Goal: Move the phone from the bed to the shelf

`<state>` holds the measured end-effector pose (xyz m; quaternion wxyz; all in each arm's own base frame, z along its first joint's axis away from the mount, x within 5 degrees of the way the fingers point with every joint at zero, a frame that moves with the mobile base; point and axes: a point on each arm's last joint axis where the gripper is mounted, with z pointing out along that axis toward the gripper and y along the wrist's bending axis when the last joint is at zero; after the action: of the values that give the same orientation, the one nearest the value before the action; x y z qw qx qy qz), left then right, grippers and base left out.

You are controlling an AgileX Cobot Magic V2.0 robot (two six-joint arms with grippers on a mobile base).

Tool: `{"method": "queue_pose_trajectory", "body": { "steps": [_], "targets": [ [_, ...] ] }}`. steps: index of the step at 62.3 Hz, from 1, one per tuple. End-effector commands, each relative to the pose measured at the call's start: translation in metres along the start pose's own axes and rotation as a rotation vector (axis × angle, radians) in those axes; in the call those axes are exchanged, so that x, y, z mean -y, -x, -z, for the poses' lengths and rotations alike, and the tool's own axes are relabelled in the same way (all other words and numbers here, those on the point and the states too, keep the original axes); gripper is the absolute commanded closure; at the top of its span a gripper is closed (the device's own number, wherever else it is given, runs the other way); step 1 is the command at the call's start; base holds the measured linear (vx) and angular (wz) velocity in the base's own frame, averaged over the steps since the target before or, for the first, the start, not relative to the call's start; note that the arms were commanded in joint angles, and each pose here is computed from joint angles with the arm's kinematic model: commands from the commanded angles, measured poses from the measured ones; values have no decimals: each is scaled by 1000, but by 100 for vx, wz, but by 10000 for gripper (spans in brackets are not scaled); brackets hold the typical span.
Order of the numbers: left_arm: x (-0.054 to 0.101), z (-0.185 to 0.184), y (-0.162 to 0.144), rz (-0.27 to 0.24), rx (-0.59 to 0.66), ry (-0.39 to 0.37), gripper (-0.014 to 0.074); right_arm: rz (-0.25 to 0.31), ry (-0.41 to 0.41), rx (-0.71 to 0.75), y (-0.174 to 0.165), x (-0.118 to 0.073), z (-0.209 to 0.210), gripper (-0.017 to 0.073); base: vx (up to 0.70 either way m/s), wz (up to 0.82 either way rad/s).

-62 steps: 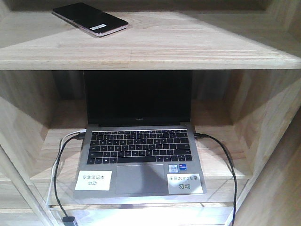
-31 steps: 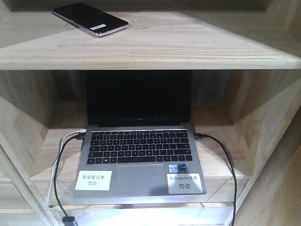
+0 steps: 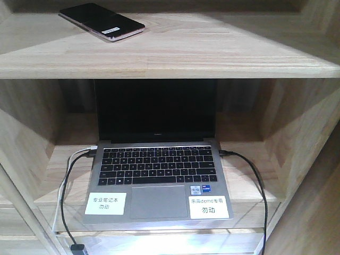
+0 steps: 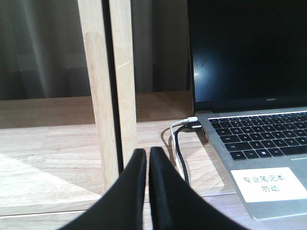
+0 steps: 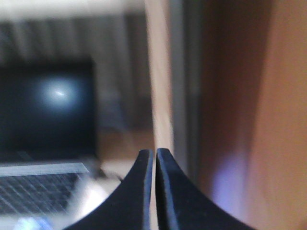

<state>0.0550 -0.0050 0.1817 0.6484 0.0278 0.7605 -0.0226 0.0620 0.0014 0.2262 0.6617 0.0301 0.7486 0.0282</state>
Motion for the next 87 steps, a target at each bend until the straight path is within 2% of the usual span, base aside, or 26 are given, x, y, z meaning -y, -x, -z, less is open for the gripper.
{"method": "queue_pose_trajectory", "body": {
  "steps": [1, 9, 14, 21, 28, 61, 77, 87],
  "targets": [
    [-1, 0, 6, 13, 74, 9, 593, 9, -28, 143, 0, 3, 1, 560, 0, 0],
    [-1, 0, 6, 13, 74, 9, 593, 4, -42, 194, -23, 7, -1, 560, 0, 0],
    [-1, 0, 6, 13, 74, 9, 593, 54, -39, 174, -25, 6, 1, 560, 0, 0],
    [-1, 0, 6, 13, 74, 9, 593, 75, -40, 191, -24, 6, 2, 560, 0, 0],
    [-1, 0, 6, 13, 74, 9, 593, 48, -37, 194, -24, 6, 2, 560, 0, 0],
    [-1, 0, 6, 13, 74, 9, 593, 49, -36, 194, -24, 6, 2, 560, 0, 0],
    [-1, 0, 6, 13, 74, 9, 593, 52, 43, 189, -24, 1, 2, 560, 0, 0],
    [-1, 0, 6, 13, 74, 9, 593, 52, 45, 187, -24, 1, 2, 560, 0, 0]
  ]
}}
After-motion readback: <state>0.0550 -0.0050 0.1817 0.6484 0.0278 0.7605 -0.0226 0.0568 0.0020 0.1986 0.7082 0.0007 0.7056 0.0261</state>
